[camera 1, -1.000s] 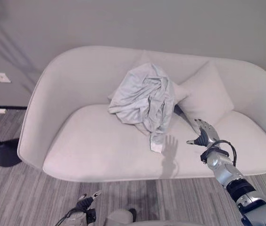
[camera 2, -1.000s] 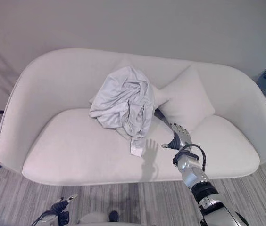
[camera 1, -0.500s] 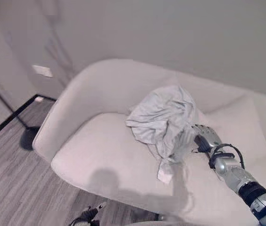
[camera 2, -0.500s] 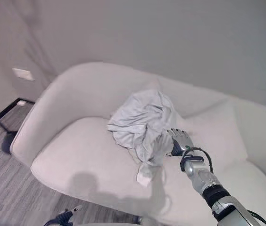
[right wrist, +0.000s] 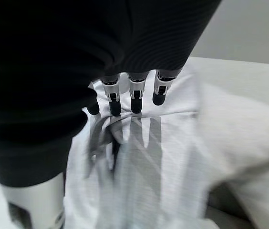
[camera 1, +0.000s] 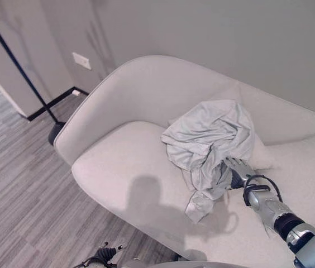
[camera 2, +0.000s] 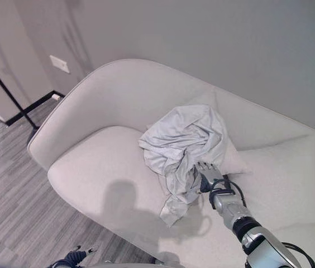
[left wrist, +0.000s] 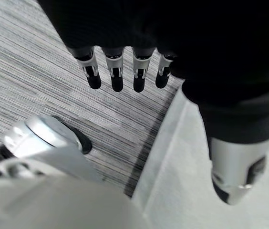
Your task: Hang the clothes on the sofa on the clothes rack.
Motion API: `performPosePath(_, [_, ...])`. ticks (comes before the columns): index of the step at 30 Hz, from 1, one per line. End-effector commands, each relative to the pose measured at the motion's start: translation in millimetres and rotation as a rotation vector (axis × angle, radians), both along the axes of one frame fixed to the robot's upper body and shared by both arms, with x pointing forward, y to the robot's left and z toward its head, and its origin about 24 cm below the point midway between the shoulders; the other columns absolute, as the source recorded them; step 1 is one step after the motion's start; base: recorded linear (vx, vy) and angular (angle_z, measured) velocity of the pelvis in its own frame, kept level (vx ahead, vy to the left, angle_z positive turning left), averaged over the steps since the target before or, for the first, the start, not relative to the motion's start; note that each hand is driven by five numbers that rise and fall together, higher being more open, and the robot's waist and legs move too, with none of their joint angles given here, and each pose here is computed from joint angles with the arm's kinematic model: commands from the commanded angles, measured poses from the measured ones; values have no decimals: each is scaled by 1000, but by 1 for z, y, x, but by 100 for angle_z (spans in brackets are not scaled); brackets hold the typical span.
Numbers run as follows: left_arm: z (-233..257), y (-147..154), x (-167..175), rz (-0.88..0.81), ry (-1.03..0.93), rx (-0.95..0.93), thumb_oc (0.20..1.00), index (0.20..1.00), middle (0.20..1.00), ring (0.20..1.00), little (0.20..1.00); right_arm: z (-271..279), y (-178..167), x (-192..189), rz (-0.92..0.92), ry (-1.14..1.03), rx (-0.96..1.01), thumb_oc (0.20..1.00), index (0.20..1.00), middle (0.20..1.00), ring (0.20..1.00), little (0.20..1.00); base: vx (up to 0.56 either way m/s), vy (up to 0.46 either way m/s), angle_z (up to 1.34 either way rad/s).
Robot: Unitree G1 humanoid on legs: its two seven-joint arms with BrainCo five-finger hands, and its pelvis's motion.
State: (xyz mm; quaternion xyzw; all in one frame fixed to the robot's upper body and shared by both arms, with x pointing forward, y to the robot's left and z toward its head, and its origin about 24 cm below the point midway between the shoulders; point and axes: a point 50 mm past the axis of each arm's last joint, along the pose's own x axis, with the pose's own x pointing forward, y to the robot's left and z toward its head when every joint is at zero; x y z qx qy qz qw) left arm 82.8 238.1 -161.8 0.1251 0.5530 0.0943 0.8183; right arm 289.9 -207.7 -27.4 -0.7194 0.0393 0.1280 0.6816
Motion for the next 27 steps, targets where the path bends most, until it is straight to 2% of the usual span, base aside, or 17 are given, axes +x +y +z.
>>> performPosePath(1, [4,-6,21,-35,-60,31,1000,1000,1000,1000,1000,51,3,34,32,-269,-22,1000,1000,1000,1000,1000,-30,-1,31])
performPosePath(2, [5,-11,29,-80,-84,54,1000,1000,1000,1000,1000,59,10,40,34,-357,-26,1000,1000,1000,1000,1000,-52,22,19])
performPosePath(5, [7,-16,38,-124,-118,76,1000,1000,1000,1000,1000,66,13,47,21,-435,-53,1000,1000,1000,1000,1000,-61,28,13])
performPosePath(9, [13,-27,58,-217,-189,133,1000,1000,1000,1000,1000,82,10,58,9,-607,-226,1000,1000,1000,1000,1000,-70,35,8])
performPosePath(12, [15,-29,62,-236,-206,146,1000,1000,1000,1000,1000,90,8,59,5,-667,-249,1000,1000,1000,1000,1000,-6,-6,8])
performPosePath(17, [16,-34,65,-294,-212,176,1000,1000,1000,1000,1000,125,-13,58,-11,-836,-304,1000,1000,1000,1000,1000,14,-15,4])
performPosePath(20, [17,-37,68,-338,-227,190,1000,1000,1000,1000,1000,157,-37,52,-39,-964,-356,1000,1000,1000,1000,1000,7,-24,6])
performPosePath(23, [17,-39,70,-358,-234,195,1000,1000,1000,1000,1000,166,-43,50,-52,-997,-364,1000,1000,1000,1000,1000,1,-6,4])
performPosePath(27, [21,-54,79,-479,-283,202,1000,1000,1000,1000,1000,222,-68,32,-130,-1243,-397,1000,1000,1000,1000,1000,-16,-5,-5])
